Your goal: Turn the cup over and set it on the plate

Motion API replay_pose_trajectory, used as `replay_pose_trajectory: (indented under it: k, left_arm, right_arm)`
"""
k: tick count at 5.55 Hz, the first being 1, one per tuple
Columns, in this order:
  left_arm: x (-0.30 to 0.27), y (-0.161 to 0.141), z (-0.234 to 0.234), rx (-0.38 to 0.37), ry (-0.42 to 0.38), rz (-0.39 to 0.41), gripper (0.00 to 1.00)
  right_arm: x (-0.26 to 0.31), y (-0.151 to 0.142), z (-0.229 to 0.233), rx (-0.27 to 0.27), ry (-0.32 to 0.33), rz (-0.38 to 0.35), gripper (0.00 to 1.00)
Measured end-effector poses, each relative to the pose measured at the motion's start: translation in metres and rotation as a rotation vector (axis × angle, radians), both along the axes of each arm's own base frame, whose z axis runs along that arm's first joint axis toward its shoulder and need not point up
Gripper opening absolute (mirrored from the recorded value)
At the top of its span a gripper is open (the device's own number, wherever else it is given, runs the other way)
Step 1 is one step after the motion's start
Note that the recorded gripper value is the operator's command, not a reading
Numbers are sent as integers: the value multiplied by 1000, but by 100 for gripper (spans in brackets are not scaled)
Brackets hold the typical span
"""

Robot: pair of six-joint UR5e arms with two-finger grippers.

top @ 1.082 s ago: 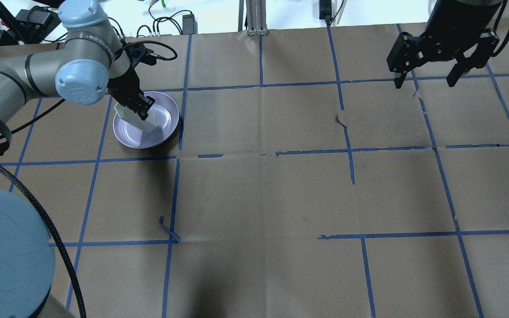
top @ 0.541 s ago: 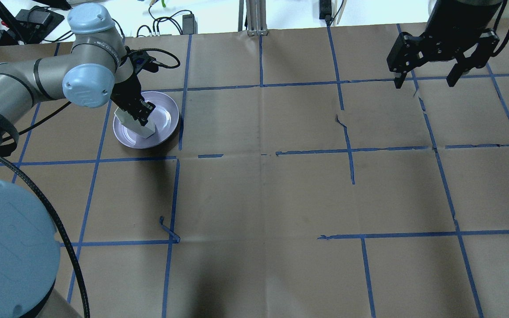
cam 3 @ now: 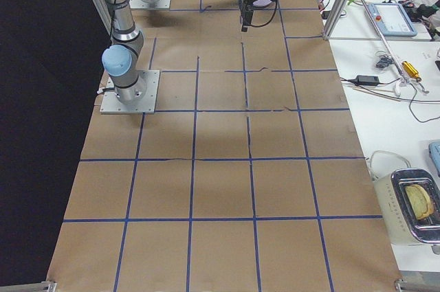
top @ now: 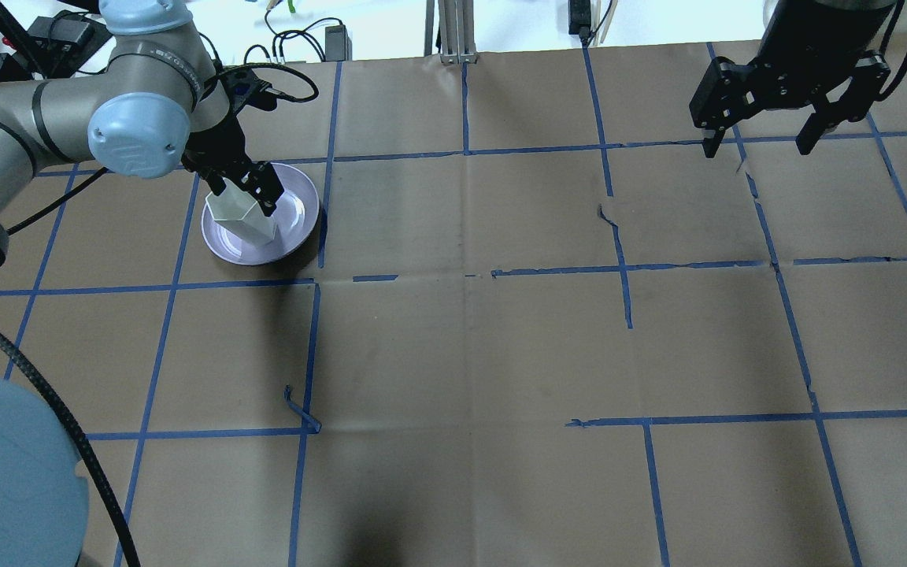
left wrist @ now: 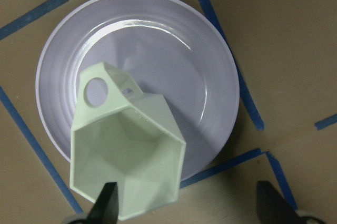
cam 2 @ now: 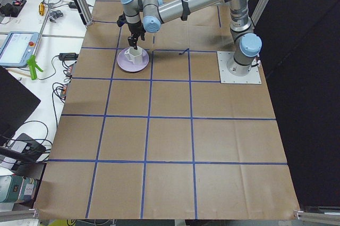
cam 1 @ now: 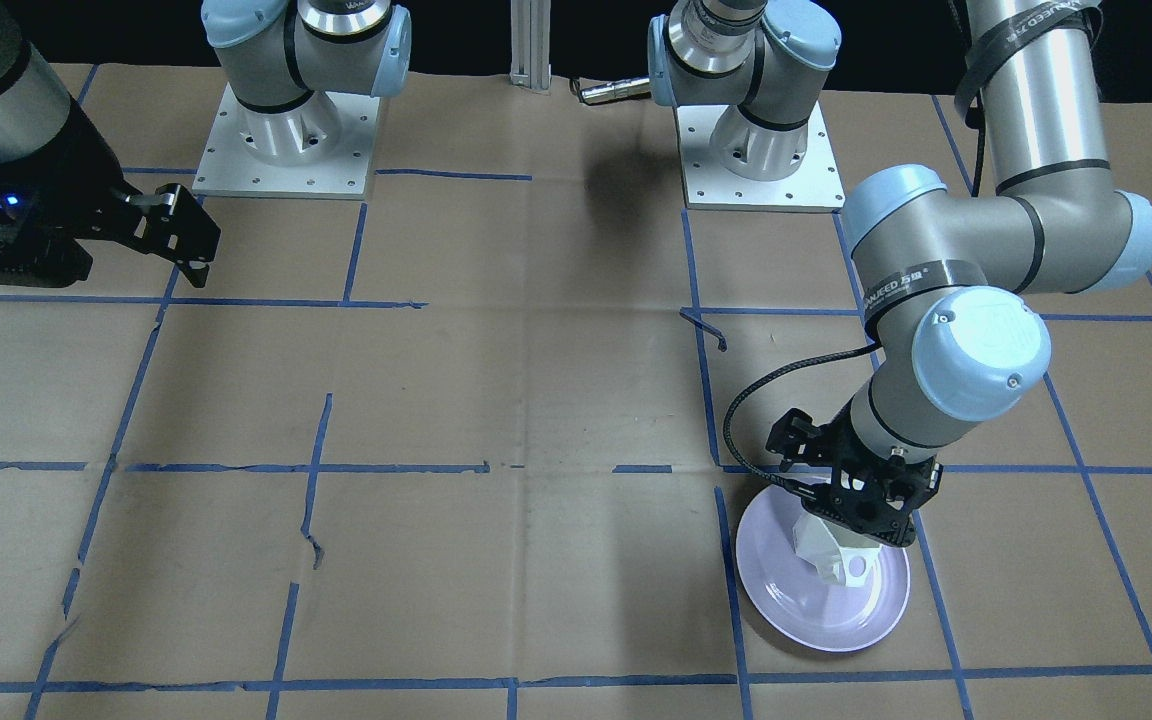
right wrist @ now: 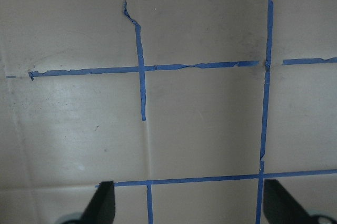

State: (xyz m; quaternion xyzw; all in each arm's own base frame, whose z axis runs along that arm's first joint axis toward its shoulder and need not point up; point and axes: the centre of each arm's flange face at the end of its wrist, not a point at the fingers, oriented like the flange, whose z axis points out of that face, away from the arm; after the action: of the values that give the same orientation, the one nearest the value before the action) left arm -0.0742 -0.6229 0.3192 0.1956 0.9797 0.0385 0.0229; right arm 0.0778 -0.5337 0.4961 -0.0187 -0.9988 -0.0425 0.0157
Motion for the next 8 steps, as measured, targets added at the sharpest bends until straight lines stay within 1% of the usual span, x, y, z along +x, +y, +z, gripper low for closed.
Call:
replay_pose_trajectory:
  k: [1, 2, 3, 4, 6, 8]
  left_arm:
    - [-7, 19, 44, -15, 18, 92, 99]
    - [-19, 39, 90, -27, 43, 163, 99]
    - [-33, 62, 134, -32, 47, 221, 99]
    - [-47, 81, 162, -45, 45, 267, 99]
    - [-62, 104, 183, -76, 45, 292, 99]
    - [-64, 106, 185, -87, 49, 293, 99]
  right_arm:
    - [0, 0, 0, 0, 0, 0, 100]
    - [0, 0, 0, 0, 0, 0, 100]
    - [0, 0, 0, 0, 0, 0, 100]
    - [0, 0, 0, 0, 0, 0, 100]
    - [0, 0, 0, 0, 0, 0, 100]
    - [0, 0, 0, 0, 0, 0, 100]
